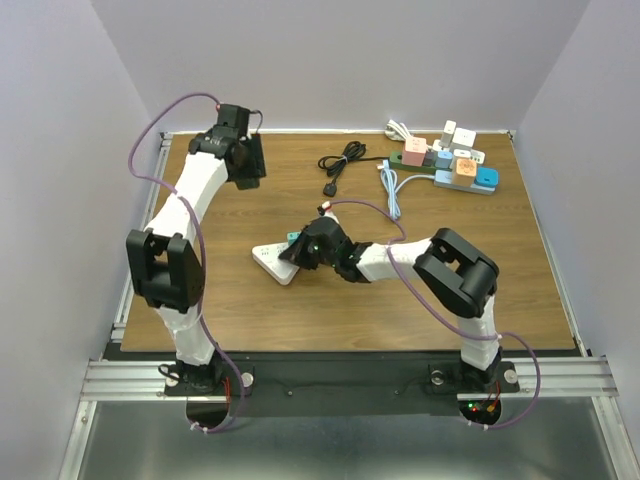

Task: Pull the plug off the socket
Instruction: Remove the plug from the socket, then place the plug at the center of the board.

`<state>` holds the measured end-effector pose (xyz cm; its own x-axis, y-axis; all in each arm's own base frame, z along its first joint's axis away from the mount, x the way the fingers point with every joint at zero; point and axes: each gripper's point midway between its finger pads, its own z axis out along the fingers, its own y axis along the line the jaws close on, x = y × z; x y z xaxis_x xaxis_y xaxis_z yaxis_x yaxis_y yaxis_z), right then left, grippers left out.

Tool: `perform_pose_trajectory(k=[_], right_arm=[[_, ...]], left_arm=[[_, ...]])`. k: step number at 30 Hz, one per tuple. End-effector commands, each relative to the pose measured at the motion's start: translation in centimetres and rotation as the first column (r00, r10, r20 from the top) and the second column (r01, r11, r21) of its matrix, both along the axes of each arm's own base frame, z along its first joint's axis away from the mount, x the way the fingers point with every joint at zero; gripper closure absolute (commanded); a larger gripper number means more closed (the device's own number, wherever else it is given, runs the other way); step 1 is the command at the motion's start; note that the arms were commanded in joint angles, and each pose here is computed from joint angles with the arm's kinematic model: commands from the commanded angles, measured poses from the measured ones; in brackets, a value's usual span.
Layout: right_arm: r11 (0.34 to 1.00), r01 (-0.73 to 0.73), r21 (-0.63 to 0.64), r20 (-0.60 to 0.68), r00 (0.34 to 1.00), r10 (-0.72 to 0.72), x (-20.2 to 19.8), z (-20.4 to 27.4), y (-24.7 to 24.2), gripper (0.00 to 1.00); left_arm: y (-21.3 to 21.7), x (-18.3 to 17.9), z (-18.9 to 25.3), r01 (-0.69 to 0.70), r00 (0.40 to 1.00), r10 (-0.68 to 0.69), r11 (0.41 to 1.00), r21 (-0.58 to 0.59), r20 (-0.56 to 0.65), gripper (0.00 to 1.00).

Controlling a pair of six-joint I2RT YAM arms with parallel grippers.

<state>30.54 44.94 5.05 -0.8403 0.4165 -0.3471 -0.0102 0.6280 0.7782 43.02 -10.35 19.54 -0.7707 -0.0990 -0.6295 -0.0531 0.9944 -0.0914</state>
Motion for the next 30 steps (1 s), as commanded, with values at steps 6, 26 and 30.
perform_pose_trajectory(k=[6, 26, 30], right_arm=[[0.796, -0.284, -0.534, -0.305, 0.943, 0.133, -10.5, -7.8, -12.5, 1.0], [0.857, -0.318, -0.406, -0.141, 0.948, 0.285, -9.7, 1.8, -9.8, 1.0], [0.858, -0.319, -0.402, -0.114, 0.947, 0.299, -9.2, 2.7, -9.3, 1.0]], left_arm=[[9.9, 8.6, -2.6, -0.264, 0.964, 0.261, 0.96, 0.091, 0.041, 1.0], [16.3, 11.6, -11.8, -0.351, 0.932, 0.354, 0.935, 0.051, -0.079, 1.0], [16.2, 11.3, -12.0, -0.358, 0.928, 0.361, 0.933, 0.044, -0.09, 0.53]])
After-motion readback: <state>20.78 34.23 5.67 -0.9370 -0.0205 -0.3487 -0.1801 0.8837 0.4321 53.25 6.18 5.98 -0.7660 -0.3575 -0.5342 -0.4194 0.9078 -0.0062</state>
